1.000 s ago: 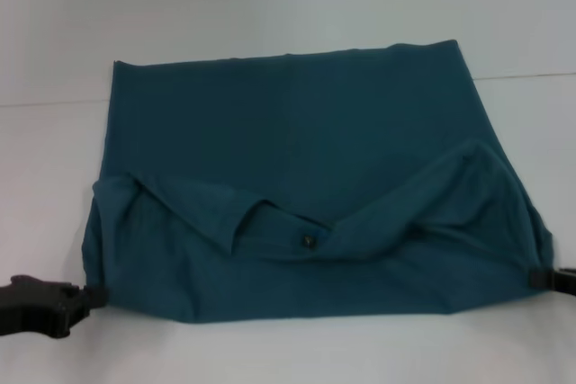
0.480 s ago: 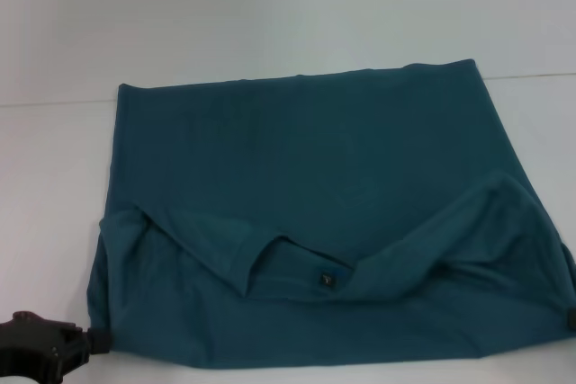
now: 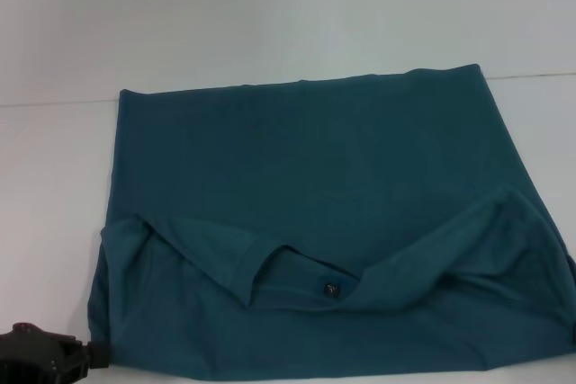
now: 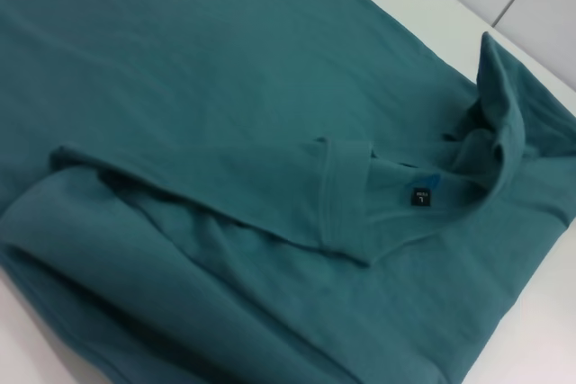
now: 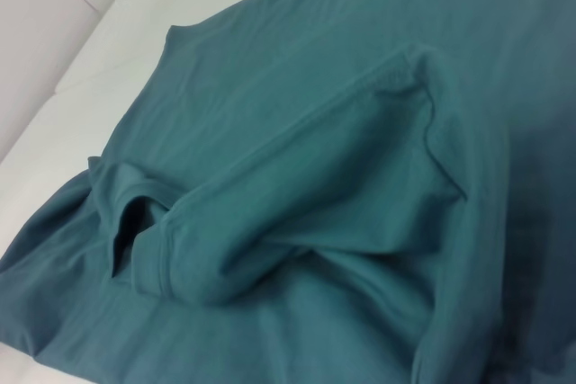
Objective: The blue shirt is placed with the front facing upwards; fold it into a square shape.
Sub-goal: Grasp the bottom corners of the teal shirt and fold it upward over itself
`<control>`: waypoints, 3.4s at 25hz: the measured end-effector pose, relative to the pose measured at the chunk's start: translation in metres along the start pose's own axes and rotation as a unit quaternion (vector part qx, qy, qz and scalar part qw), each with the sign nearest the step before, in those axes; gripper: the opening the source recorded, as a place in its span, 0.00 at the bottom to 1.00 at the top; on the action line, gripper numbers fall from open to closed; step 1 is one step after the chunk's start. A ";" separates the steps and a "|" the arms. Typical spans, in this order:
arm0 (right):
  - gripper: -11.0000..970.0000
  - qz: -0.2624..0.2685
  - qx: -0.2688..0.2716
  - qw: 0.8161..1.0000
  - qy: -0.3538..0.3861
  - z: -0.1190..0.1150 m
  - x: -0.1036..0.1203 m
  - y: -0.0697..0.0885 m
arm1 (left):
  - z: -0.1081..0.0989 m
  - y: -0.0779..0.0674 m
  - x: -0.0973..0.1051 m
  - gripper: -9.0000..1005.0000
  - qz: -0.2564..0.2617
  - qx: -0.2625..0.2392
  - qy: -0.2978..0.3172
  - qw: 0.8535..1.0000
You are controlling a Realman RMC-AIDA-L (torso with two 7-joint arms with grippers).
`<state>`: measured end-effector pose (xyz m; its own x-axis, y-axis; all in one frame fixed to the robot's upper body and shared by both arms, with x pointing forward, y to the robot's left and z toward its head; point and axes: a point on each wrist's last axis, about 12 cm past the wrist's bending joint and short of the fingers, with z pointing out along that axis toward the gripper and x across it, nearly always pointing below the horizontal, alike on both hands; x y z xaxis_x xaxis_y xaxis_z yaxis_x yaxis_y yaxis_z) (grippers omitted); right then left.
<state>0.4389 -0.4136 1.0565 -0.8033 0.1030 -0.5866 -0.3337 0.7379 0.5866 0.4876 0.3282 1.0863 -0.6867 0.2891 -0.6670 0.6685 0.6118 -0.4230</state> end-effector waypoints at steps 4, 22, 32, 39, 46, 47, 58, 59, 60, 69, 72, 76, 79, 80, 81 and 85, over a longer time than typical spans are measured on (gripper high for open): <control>0.05 0.001 -0.001 1.000 0.000 0.000 0.000 0.000 | 0.000 0.000 0.000 0.01 0.001 0.002 0.001 1.000; 0.05 0.008 -0.003 1.000 0.012 -0.006 0.017 0.000 | -0.003 -0.005 0.010 0.01 0.003 0.016 0.017 1.000; 0.05 0.005 -0.003 1.000 0.007 -0.007 0.016 0.000 | -0.006 -0.003 0.011 0.01 0.001 0.013 0.015 1.000; 0.05 0.006 0.003 1.000 -0.004 -0.010 0.014 -0.002 | -0.007 -0.002 0.009 0.01 0.001 0.012 0.007 1.000; 0.05 -0.003 0.007 1.000 -0.019 -0.009 0.005 -0.003 | -0.013 0.002 0.004 0.01 0.006 0.002 -0.029 1.000; 0.05 -0.005 0.007 1.000 -0.022 -0.008 0.002 -0.003 | -0.013 0.002 0.002 0.01 0.007 0.001 -0.033 0.999; 0.05 -0.034 0.017 0.997 -0.065 0.010 -0.044 -0.003 | -0.016 0.018 -0.035 0.01 0.013 -0.020 -0.107 0.994; 0.05 -0.037 0.018 0.997 -0.068 0.012 -0.048 -0.003 | -0.016 0.019 -0.040 0.01 0.014 -0.022 -0.111 0.993; 0.05 -0.040 0.020 0.996 -0.072 0.014 -0.052 -0.003 | -0.016 0.020 -0.044 0.01 0.014 -0.026 -0.116 0.993; 0.05 -0.056 0.034 0.992 -0.104 0.032 -0.088 -0.001 | -0.003 0.032 -0.090 0.01 0.018 -0.041 -0.155 0.987; 0.05 -0.055 0.045 0.991 -0.113 0.045 -0.101 -0.001 | 0.009 0.037 -0.108 0.01 0.020 -0.056 -0.163 0.985; 0.05 -0.055 0.070 0.988 -0.127 0.064 -0.118 -0.003 | 0.024 0.045 -0.129 0.01 0.014 -0.084 -0.175 0.981; 0.05 -0.056 0.096 0.984 -0.142 0.077 -0.131 -0.003 | 0.033 0.053 -0.140 0.01 0.004 -0.111 -0.185 0.976; 0.05 -0.056 0.103 0.982 -0.147 0.080 -0.134 -0.004 | 0.036 0.055 -0.143 0.01 0.001 -0.120 -0.188 0.975; 0.05 -0.057 0.109 0.981 -0.152 0.084 -0.138 -0.003 | 0.039 0.056 -0.146 0.01 -0.001 -0.127 -0.190 0.973; 0.05 -0.061 0.138 0.974 -0.169 0.101 -0.151 -0.002 | 0.050 0.062 -0.158 0.01 -0.008 -0.158 -0.199 0.967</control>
<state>0.6105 -0.3638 1.0874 -0.5417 0.1832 -0.8203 -0.2337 0.9047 0.3564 0.6516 0.2837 1.1350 -0.4902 0.0099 -0.8716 0.4952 0.8261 -0.2691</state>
